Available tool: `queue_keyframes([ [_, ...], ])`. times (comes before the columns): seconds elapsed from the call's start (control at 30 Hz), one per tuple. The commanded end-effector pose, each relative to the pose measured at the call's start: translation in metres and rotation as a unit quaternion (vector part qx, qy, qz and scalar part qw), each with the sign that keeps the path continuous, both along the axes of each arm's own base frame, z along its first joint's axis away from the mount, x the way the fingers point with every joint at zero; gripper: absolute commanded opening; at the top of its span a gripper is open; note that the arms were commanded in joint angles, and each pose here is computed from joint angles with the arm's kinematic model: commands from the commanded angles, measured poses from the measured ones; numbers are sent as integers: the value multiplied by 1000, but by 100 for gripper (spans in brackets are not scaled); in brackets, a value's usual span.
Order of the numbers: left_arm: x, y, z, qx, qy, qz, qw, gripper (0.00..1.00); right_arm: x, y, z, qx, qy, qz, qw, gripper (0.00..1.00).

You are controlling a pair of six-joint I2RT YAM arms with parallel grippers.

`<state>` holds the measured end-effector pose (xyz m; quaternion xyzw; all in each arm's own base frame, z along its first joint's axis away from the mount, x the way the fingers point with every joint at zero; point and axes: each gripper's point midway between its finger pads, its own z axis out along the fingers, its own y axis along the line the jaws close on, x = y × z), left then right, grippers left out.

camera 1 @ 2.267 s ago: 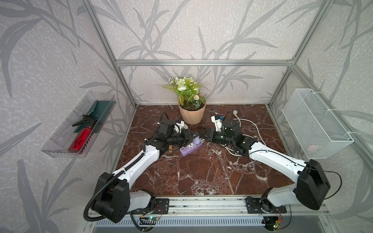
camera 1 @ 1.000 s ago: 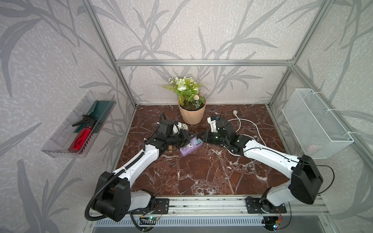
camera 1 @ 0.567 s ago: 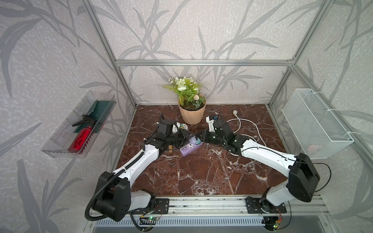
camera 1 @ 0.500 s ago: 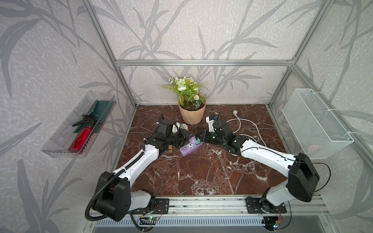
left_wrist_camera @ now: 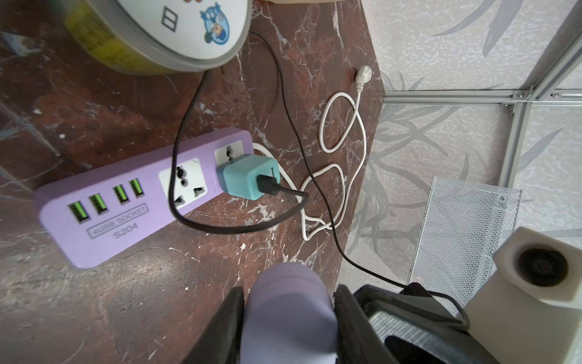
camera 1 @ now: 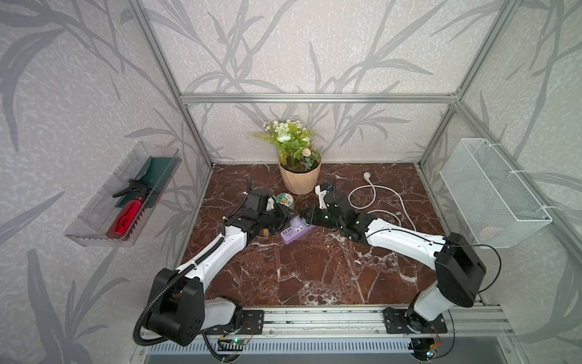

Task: Charge the bluetooth headset
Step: Insert the bluetooth headset.

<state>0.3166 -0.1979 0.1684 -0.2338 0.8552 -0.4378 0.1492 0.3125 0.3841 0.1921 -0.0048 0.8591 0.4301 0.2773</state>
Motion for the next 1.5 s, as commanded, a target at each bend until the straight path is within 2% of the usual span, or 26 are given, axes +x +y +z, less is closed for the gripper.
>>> queue_keyframes([
  [0.0,5,-28,82,-80,-125,-57,987,0,-66,44,-27,-4,66,128,990,0],
  [0.13,6,-25,86,-89,-129,-50,986,0,-72,50,-44,4,88,131,987,0],
  [0.33,10,-20,97,-96,-149,-36,983,0,-69,53,-40,44,96,114,988,0],
  [0.57,14,-19,111,-108,-172,-31,979,0,-71,61,-42,61,112,124,984,0],
  [1.0,15,-25,128,-110,-197,-56,973,0,-87,80,-42,35,116,167,979,0],
  [1.47,28,-21,155,-133,-235,-31,962,0,-110,93,-34,32,99,177,979,0],
])
